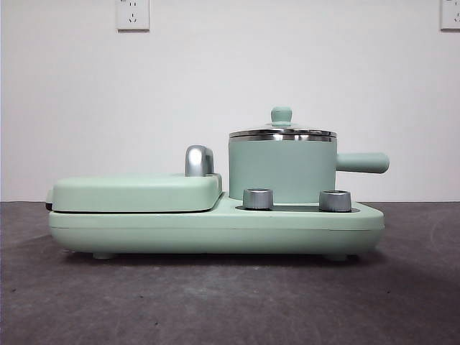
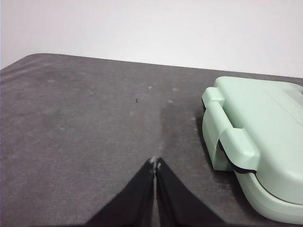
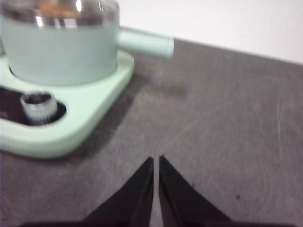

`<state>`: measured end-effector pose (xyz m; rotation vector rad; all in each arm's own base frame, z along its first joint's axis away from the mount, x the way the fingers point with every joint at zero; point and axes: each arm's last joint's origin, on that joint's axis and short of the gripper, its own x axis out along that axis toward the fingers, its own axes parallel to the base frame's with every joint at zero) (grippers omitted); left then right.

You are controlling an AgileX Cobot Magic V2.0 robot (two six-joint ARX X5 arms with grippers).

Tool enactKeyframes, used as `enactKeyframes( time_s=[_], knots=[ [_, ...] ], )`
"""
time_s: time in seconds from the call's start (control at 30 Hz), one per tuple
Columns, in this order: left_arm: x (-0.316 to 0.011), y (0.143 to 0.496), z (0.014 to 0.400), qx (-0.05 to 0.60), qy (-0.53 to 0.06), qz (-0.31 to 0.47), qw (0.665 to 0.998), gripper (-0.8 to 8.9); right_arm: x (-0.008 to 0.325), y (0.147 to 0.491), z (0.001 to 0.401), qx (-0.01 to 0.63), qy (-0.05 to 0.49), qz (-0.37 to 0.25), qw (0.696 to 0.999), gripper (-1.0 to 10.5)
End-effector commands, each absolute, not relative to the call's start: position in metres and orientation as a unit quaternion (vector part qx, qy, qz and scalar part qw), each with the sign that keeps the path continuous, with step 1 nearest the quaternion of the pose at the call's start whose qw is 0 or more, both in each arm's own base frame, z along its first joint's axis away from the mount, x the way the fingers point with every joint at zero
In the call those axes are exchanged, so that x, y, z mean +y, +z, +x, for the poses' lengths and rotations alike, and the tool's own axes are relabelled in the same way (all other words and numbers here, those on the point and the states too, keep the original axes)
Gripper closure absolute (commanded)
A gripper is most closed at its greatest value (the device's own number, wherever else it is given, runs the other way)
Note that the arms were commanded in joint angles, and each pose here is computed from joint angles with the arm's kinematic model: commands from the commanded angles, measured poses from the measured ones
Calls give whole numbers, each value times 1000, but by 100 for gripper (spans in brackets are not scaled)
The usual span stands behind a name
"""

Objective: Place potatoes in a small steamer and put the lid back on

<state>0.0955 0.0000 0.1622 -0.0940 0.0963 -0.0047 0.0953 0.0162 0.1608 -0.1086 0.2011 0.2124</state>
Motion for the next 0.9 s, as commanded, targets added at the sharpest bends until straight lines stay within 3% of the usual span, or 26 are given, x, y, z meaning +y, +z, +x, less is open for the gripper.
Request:
enactKeyframes(
  time_s=[0.03,0.2,0.9],
  knots=[
    [0,157,97,51,0,-47,998,807,15,150,95,79,99,-38,991,931],
    [0,157,97,52,0,-47,998,807,14,151,95,79,73,-36,994,931],
    [0,157,97,51,0,-47,998,808,14,152,95,72,73,-35,994,931]
  ],
)
